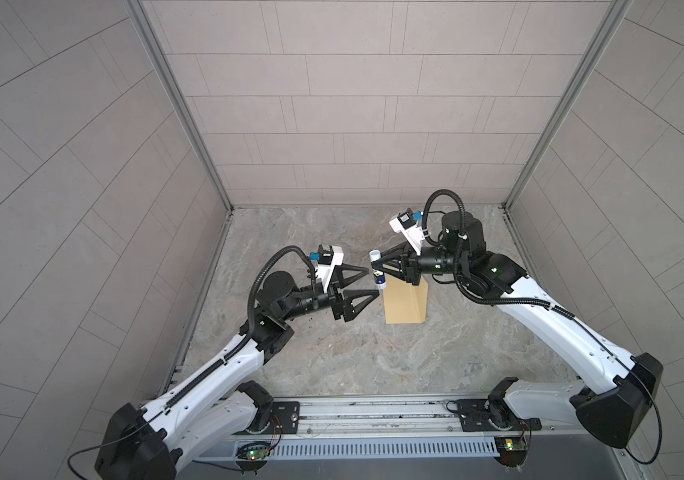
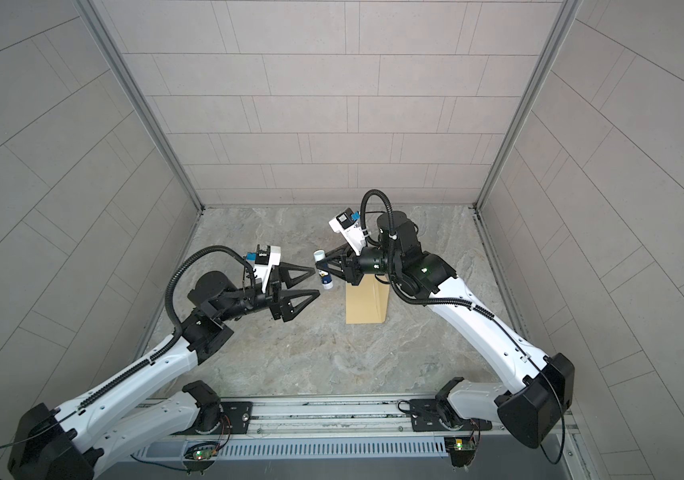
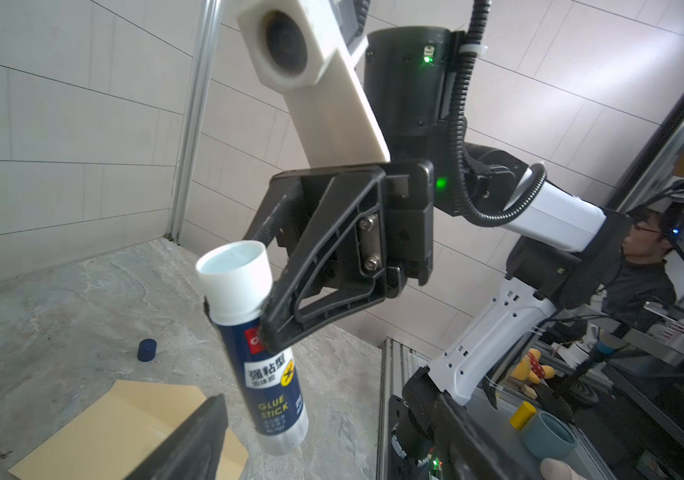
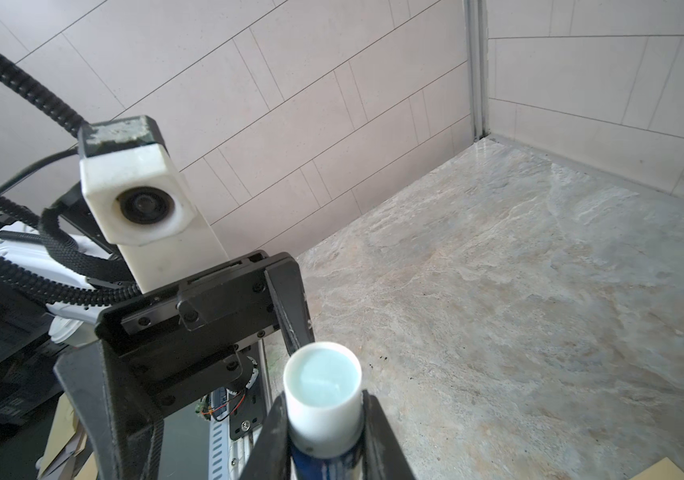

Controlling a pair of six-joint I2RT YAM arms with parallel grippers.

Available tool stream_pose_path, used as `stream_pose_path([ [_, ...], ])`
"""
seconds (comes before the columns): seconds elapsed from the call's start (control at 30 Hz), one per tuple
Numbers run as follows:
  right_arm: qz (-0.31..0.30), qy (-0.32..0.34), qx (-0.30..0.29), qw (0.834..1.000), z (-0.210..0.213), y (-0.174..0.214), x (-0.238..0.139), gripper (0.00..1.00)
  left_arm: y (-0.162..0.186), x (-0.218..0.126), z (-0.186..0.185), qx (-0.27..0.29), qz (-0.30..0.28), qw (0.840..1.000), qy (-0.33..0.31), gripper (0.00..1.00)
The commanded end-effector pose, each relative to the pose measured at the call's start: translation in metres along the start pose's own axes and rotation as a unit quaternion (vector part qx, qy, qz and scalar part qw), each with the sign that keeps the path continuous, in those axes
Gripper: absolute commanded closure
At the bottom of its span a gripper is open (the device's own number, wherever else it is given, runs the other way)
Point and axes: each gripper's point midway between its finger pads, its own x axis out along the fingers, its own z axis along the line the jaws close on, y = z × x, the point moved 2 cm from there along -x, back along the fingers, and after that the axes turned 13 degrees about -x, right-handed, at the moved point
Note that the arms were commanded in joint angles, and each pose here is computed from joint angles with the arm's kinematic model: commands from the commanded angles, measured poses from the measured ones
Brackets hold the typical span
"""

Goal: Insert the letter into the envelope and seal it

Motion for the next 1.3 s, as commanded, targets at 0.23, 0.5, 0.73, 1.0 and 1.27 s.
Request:
stream_pose_path([
  [0.23,-0.024,-0.054,-0.03,0.998,0.026,-0.016,-0.005,0.92,-0.001,0.003,-0.006,0.004,0.001,0.999,0.034,0.22],
  [0.5,-0.02,-0.057,-0.031,0.998,0.027,-0.013,-0.002,0.92,-0.004,0.008,0.0,-0.013,-0.007,0.999,0.031,0.39],
  [0.73,-0.016,-0.057,-0.031,0.998,0.027,-0.011,-0.001,0.92,-0.006,0.009,0.003,-0.017,-0.014,0.999,0.026,0.44],
  [1.0,-0.015,-0.057,-0.031,0.998,0.028,-0.011,0.001,0.92,-0.006,0.012,0.006,-0.025,-0.012,0.999,0.025,0.52],
  [1.27,-0.005,-0.058,-0.03,0.998,0.027,-0.006,0.005,0.92,-0.007,0.013,0.008,-0.029,-0.016,0.999,0.023,0.58],
])
